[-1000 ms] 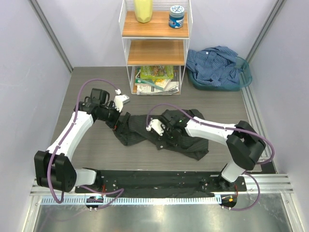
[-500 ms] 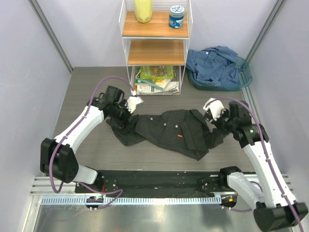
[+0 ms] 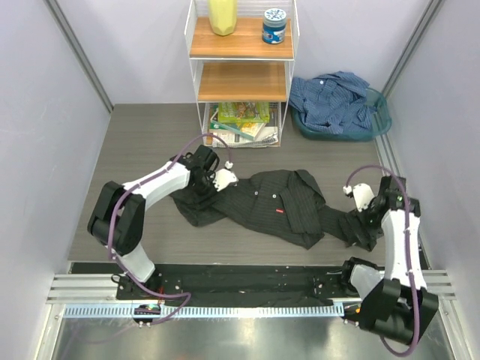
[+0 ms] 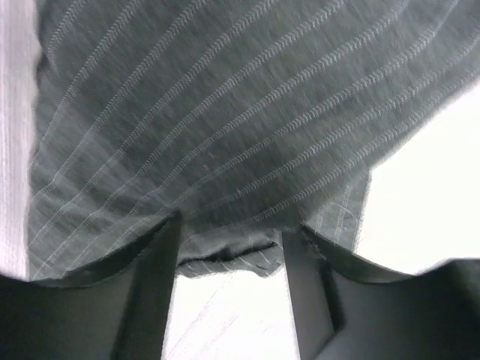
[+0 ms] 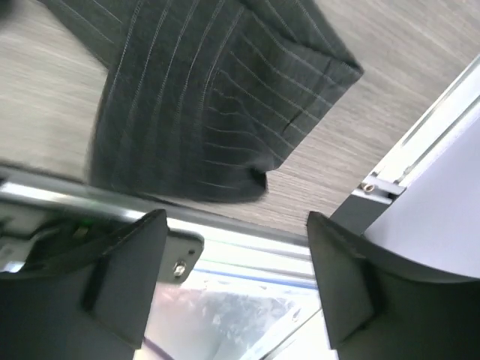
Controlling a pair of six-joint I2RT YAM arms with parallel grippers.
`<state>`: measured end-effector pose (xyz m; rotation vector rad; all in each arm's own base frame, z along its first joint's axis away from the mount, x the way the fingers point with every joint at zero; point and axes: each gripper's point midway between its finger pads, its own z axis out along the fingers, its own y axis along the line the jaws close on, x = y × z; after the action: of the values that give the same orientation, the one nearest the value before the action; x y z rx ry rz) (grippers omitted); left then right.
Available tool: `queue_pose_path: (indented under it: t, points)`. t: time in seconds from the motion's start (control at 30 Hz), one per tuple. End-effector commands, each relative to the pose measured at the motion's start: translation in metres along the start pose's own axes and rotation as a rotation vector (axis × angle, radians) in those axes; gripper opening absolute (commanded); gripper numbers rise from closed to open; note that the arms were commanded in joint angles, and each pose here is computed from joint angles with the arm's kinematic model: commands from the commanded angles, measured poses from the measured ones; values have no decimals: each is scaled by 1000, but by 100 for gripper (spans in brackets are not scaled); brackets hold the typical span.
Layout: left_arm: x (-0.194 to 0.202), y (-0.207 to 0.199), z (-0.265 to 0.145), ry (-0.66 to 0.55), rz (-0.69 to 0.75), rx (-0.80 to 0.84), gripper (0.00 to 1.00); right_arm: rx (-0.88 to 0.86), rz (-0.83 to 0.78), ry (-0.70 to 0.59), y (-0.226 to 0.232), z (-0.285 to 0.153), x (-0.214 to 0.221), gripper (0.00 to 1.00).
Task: Fold and stack the long sleeve shirts
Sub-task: Flatten the shirt out
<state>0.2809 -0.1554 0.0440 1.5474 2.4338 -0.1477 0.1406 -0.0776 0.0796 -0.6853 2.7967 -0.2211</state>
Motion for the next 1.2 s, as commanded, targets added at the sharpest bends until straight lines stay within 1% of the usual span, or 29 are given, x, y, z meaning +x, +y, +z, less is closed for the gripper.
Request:
queue_pose_path:
  t: [0.0,0.03,0.07,0.1,0.13,0.17,0.2,0.23,0.27,0.3,0.33,0.37,0.4,0.47,0.5,0.57,0.6,0.67,0.7,0.77,0.8,0.83,0.87,0.9,0.93,0.97,1.1,1.17]
  points:
    - [-4,-17,-27,-95,33,28,46,-65,8,-202,-21,-54,-61,83]
    - [-5,-24,-40,-133,38,39,43,-158,16,-257,-9,-61,-75,84]
    - [-1,-31,-41,-142,40,55,40,-193,33,-282,-8,-65,-85,84]
    - [-2,-37,-45,-165,49,74,33,-242,75,-291,-11,-66,-100,83]
    - [0,-40,-48,-169,54,77,30,-319,88,-330,-2,-69,-113,83]
    - [0,-40,-54,-186,60,63,26,-362,77,-331,5,-67,-126,82]
    - [0,-39,-56,-188,61,49,24,-411,108,-320,11,-63,-137,81]
    - [1,-36,-58,-190,53,34,26,-439,88,-336,18,-61,-149,80]
    - [-1,-33,-62,-202,49,12,32,-448,71,-343,25,-60,-158,78]
    - [1,-33,-62,-202,35,9,53,-480,14,-350,43,-59,-165,78]
    - [2,-30,-63,-212,22,5,63,-458,6,-396,46,-55,-179,79]
    - [2,-26,-64,-232,15,-15,76,-440,-47,-377,59,-50,-183,79]
    - [8,-26,-59,-226,2,-19,79,-454,-86,-354,75,-40,-183,79]
    - [14,-17,-55,-216,-13,-55,83,-469,-118,-302,94,-28,-178,79]
    - [17,-14,-52,-205,-19,-68,84,-467,-137,-297,103,-17,-178,79]
    - [16,-6,-54,-230,-48,-62,83,-438,-103,-290,103,-4,-181,79]
    - [15,-4,-53,-234,-62,-45,83,-425,-99,-317,100,-4,-191,80]
    - [2,18,-68,-274,-98,-73,84,-415,-75,-303,94,1,-203,80]
    - [5,29,-65,-260,-134,-66,84,-395,-71,-343,84,-7,-221,80]
    - [-11,51,-78,-295,-154,-82,84,-367,-23,-351,68,-3,-235,81]
    - [-9,62,-70,-271,-178,-74,84,-323,-9,-380,54,-7,-248,81]
    - [-11,70,-70,-272,-190,-82,85,-303,11,-381,44,-5,-252,81]
    - [-17,80,-73,-282,-188,-92,86,-301,24,-352,40,7,-254,81]
    - [-16,85,-69,-277,-195,-88,86,-293,32,-347,34,9,-258,81]
    - [-16,89,-56,-253,-206,-69,87,-291,38,-332,31,15,-258,81]
    - [-20,95,-55,-249,-210,-71,88,-291,44,-313,28,21,-256,81]
    - [-18,93,-28,-203,-247,5,89,-352,44,-223,39,52,-245,80]
    - [-15,90,-16,-190,-258,35,89,-385,50,-211,45,58,-244,78]
